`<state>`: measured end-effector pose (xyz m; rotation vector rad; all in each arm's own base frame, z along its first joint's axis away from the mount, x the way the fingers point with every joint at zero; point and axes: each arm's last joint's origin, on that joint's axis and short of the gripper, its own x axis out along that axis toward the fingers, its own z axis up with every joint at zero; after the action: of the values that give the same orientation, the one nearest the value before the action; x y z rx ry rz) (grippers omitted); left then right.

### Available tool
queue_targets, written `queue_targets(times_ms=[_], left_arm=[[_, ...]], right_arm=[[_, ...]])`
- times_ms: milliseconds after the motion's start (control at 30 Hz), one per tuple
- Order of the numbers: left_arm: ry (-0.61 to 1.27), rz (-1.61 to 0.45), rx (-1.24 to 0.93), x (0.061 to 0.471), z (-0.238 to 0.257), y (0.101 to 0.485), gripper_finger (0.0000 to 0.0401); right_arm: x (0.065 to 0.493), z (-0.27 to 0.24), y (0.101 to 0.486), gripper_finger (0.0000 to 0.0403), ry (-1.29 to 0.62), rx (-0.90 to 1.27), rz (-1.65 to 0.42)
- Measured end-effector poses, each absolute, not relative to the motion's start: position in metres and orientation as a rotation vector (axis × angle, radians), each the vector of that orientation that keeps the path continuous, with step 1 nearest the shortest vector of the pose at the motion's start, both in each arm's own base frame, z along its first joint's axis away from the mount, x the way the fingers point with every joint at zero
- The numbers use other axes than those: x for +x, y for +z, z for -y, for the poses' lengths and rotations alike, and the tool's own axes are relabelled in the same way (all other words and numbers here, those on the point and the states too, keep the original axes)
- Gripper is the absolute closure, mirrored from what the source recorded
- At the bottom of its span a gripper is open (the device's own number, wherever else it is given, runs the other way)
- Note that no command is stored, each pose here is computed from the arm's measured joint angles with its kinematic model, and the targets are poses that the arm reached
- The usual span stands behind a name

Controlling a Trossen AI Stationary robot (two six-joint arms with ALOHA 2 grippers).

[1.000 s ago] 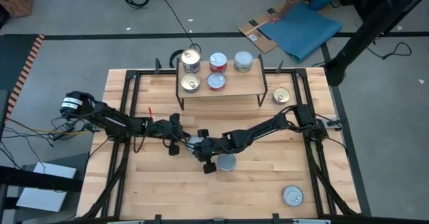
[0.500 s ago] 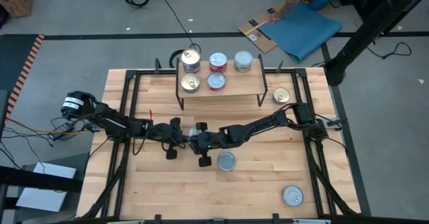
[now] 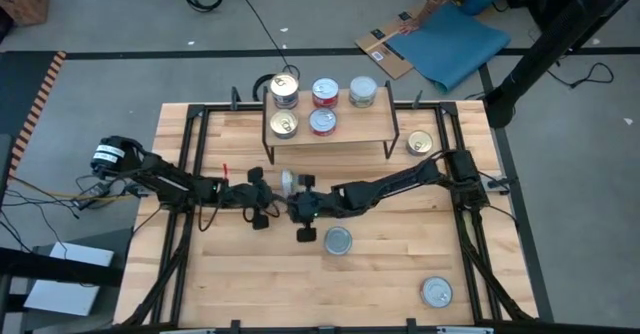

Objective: Stack canned seafood by type on shelf
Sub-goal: Put the green tuna can on the shelf

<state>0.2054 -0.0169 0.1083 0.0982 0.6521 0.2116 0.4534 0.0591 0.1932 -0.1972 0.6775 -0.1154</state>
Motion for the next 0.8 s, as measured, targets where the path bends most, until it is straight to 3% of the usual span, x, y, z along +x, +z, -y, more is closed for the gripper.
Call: queue_targets(times_ms=[133, 367, 800], left_arm=[[0.302, -0.635, 0.083, 0.205, 0.015, 0.109, 0.0401], [0.321, -0.601, -0.056, 0.206, 0.018, 0.11, 0.0389], [0.461, -0.624, -0.078, 0.197, 0.029, 0.104, 0.0281]], right_arm=[[0.446, -0.044, 0.197, 0.0278, -0.276, -0.19, -0.738], [0.443, -0.03, 0.192, 0.0228, -0.39, -0.004, -0.764], [0.446, -0.047, 0.2, 0.0112, -0.625, 0.364, -0.513]])
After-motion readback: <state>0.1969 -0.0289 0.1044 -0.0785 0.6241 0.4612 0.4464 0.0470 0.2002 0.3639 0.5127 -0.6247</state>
